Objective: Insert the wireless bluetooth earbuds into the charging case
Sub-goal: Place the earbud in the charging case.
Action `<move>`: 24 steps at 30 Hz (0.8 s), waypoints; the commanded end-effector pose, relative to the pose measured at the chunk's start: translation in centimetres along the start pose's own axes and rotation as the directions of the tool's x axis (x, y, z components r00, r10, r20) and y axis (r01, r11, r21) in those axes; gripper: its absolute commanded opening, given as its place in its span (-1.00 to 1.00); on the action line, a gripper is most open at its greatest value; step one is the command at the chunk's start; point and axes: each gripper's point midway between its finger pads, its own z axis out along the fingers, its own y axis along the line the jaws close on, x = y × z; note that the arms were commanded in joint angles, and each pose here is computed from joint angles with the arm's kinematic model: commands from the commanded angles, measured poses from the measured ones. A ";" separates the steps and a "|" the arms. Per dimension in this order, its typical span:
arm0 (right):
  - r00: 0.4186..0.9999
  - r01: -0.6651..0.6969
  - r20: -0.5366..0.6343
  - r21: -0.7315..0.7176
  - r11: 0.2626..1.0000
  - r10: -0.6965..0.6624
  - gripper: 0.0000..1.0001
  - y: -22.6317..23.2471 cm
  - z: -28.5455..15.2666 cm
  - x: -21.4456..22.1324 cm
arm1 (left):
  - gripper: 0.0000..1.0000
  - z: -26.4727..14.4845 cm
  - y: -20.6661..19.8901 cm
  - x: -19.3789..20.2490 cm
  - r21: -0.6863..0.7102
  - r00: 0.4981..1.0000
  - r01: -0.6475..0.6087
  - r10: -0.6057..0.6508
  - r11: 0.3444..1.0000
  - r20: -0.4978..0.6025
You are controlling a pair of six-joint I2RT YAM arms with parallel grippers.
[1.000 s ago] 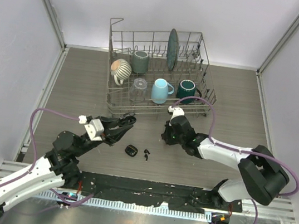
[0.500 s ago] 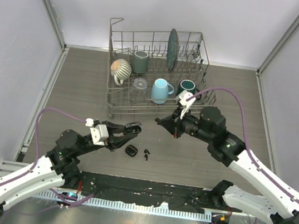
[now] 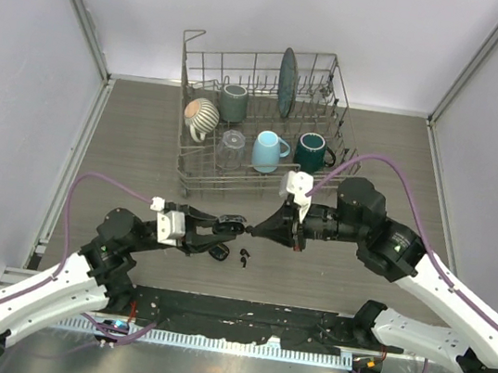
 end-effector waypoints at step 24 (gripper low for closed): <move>0.991 0.129 0.042 -0.042 0.991 -0.128 -0.98 1.0 1.1 -1.4 | -1.00 1.5 -2.0 -4.2 0.153 0.990 0.011 -0.032 0.988 0.134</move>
